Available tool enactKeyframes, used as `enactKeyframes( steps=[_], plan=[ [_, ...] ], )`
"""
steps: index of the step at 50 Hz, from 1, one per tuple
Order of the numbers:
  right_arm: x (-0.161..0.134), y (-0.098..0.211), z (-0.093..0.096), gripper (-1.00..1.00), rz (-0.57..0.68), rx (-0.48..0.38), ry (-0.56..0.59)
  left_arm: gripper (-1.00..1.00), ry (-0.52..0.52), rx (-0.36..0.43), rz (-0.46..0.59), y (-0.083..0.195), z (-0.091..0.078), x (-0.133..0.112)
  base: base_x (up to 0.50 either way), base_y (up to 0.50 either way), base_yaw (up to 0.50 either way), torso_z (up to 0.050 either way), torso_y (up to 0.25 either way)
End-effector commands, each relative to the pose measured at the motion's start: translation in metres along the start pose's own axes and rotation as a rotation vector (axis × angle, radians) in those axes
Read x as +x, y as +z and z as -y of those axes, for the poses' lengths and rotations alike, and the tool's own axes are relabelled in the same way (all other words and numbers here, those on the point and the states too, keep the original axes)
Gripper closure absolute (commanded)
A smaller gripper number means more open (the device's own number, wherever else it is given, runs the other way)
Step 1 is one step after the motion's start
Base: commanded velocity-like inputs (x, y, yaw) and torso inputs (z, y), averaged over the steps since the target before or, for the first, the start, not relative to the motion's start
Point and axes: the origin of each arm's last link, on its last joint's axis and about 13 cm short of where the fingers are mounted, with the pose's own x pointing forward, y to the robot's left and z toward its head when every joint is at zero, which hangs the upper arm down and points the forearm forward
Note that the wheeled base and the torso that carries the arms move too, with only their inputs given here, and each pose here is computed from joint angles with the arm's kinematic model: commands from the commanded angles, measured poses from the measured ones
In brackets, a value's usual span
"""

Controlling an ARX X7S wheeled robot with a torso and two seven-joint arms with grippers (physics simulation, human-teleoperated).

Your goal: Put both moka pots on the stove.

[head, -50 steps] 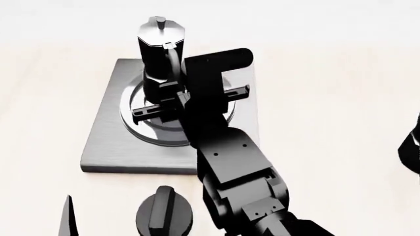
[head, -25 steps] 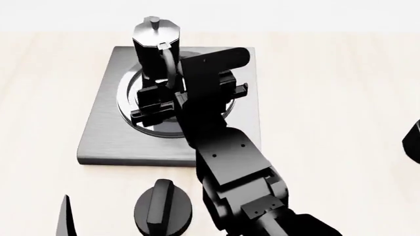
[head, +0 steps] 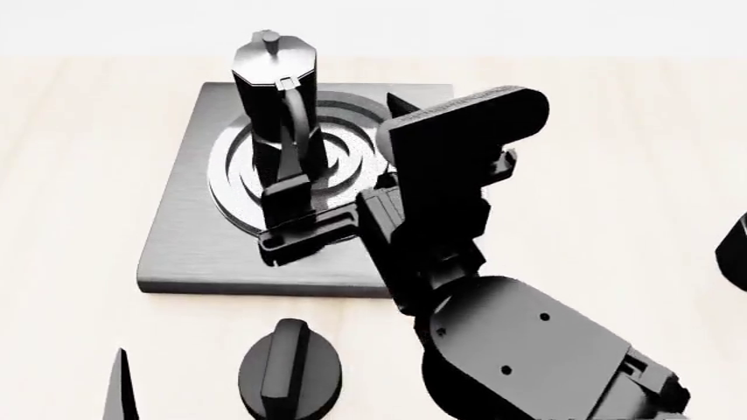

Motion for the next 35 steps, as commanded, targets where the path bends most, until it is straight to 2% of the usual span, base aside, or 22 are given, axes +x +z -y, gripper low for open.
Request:
enactKeyframes(
  steps=[1, 5, 7, 8, 10, 11, 12, 13, 14, 15, 18, 19, 21, 24, 35],
  plan=[
    [-0.074, 0.035, -0.010, -1.00, 0.054, 0.025, 0.044, -1.00, -0.002, 0.003, 0.001, 0.001, 0.001, 0.000, 0.00, 0.00, 0.00, 0.000, 0.000],
    [-0.084, 0.040, -0.007, -1.00, 0.066, 0.003, 0.026, -1.00, -0.002, 0.006, 0.002, 0.001, 0.001, 0.000, 0.00, 0.00, 0.00, 0.000, 0.000],
    [-0.089, 0.047, -0.001, -1.00, 0.158, -0.027, -0.042, -1.00, -0.002, 0.006, 0.002, 0.001, 0.001, 0.000, 0.00, 0.00, 0.00, 0.000, 0.000],
    [-0.091, 0.046, 0.001, -1.00, 0.160, -0.069, -0.037, -1.00, -0.002, 0.006, 0.002, 0.001, 0.001, 0.000, 0.00, 0.00, 0.00, 0.000, 0.000],
    [-0.092, 0.044, 0.006, -1.00, 0.119, -0.070, -0.073, -1.00, -0.002, 0.006, 0.002, 0.001, 0.001, 0.000, 0.00, 0.00, 0.00, 0.000, 0.000],
    [-0.091, 0.044, 0.014, -1.00, 0.191, -0.168, -0.106, -1.00, -0.002, 0.006, 0.002, 0.001, 0.001, 0.000, 0.00, 0.00, 0.00, 0.000, 0.000],
    [-0.092, 0.042, 0.017, -1.00, 0.191, -0.227, -0.101, -1.00, -0.002, 0.006, 0.003, 0.001, 0.001, 0.000, 0.00, 0.00, 0.00, 0.000, 0.000],
    [-0.093, 0.041, 0.021, -1.00, 0.173, -0.236, -0.099, -1.00, -0.002, 0.006, 0.003, 0.001, 0.001, 0.000, 0.00, 0.00, 0.00, 0.000, 0.000],
    [-0.094, 0.041, 0.024, -1.00, 0.158, -0.211, -0.115, -1.00, -0.002, 0.006, 0.003, 0.001, 0.001, 0.000, 0.00, 0.00, 0.00, 0.000, 0.000],
    [-0.097, 0.041, 0.031, -1.00, 0.141, -0.226, -0.130, -1.00, -0.003, 0.006, 0.003, 0.001, 0.001, 0.000, 0.00, 0.00, 0.00, 0.000, 0.000],
    [-0.098, 0.044, 0.044, -1.00, 0.120, -0.163, -0.190, -1.00, -0.003, 0.006, 0.003, 0.001, 0.001, 0.000, 0.00, 0.00, 0.00, 0.000, 0.000],
    [-0.099, 0.044, 0.054, -1.00, 0.117, -0.183, -0.258, -1.00, -0.005, 0.007, 0.003, 0.001, 0.002, 0.000, 0.00, 0.00, 0.00, 0.000, 0.000],
    [-0.103, 0.046, 0.060, -1.00, 0.106, -0.166, -0.274, -1.00, -0.006, 0.007, 0.003, 0.001, 0.002, 0.000, 0.00, 0.00, 0.00, 0.000, 0.000],
    [-0.110, 0.048, 0.069, -1.00, 0.101, -0.204, -0.310, -1.00, -0.006, 0.008, 0.003, 0.001, 0.002, 0.000, 0.00, 0.00, 0.00, 0.000, 0.000],
    [-0.138, 0.051, 0.100, -1.00, 0.062, -0.226, -0.342, -1.00, -0.010, 0.007, 0.003, 0.002, 0.002, -0.001, 0.00, 0.00, 0.00, 0.000, 0.000]
  ],
)
